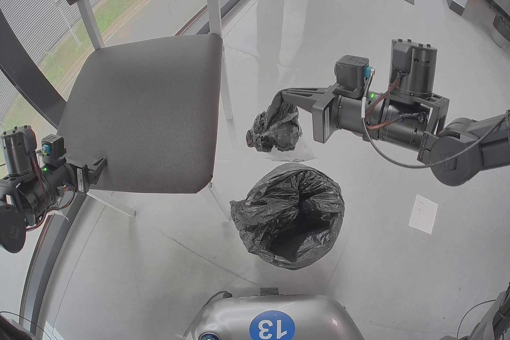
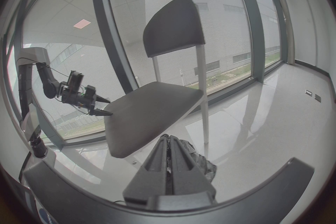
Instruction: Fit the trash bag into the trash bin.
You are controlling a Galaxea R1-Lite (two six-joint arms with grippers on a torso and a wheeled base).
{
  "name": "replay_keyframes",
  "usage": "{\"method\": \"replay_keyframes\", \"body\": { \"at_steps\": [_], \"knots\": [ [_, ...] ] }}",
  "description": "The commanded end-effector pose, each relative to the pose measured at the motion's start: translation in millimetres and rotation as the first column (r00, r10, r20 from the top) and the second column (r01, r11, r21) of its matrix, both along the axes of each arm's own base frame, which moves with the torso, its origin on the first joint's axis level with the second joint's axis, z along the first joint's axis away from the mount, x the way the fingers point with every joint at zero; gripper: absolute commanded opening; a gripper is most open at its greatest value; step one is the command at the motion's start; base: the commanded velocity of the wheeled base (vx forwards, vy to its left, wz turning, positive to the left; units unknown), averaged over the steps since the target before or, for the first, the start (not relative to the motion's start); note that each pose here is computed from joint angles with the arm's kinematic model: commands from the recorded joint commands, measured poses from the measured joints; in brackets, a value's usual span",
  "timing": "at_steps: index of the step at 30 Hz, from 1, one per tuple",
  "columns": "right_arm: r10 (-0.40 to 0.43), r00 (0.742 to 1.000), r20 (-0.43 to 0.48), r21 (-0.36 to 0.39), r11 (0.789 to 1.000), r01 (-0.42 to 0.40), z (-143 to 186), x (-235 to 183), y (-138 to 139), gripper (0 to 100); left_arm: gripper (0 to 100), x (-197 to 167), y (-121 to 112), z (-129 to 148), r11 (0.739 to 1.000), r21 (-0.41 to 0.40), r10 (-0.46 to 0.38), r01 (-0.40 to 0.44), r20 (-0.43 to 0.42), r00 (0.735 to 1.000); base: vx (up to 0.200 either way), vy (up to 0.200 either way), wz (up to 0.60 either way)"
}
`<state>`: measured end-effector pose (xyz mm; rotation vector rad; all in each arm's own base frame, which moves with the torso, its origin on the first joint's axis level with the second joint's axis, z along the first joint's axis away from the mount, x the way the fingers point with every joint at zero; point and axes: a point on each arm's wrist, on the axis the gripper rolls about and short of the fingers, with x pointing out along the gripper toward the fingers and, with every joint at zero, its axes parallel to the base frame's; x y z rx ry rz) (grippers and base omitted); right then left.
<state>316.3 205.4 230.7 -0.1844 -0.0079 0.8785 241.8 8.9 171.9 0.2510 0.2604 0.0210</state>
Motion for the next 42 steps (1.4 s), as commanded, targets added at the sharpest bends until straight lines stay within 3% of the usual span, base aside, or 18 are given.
{"method": "replay_keyframes", "body": {
  "at_steps": [1,11,42],
  "knots": [
    [0.046,0.999,-0.011,-0.008,0.999,-0.046,0,-22,6,0,100,0,0,1,1.0,0.001,0.001,-0.001,0.005,1.0,0.0,0.0,0.0],
    [0.108,0.993,-0.05,-0.034,0.993,-0.11,-1,-51,12,0,100,1,0,2,1.0,0.0,-0.002,0.002,0.011,1.0,0.0,0.0,0.0],
    [0.149,0.982,-0.117,-0.13,0.978,-0.164,-13,-106,-16,0,100,6,0,11,1.0,0.006,-0.003,0.003,0.044,0.999,0.0,0.0,0.0]
  ]
}}
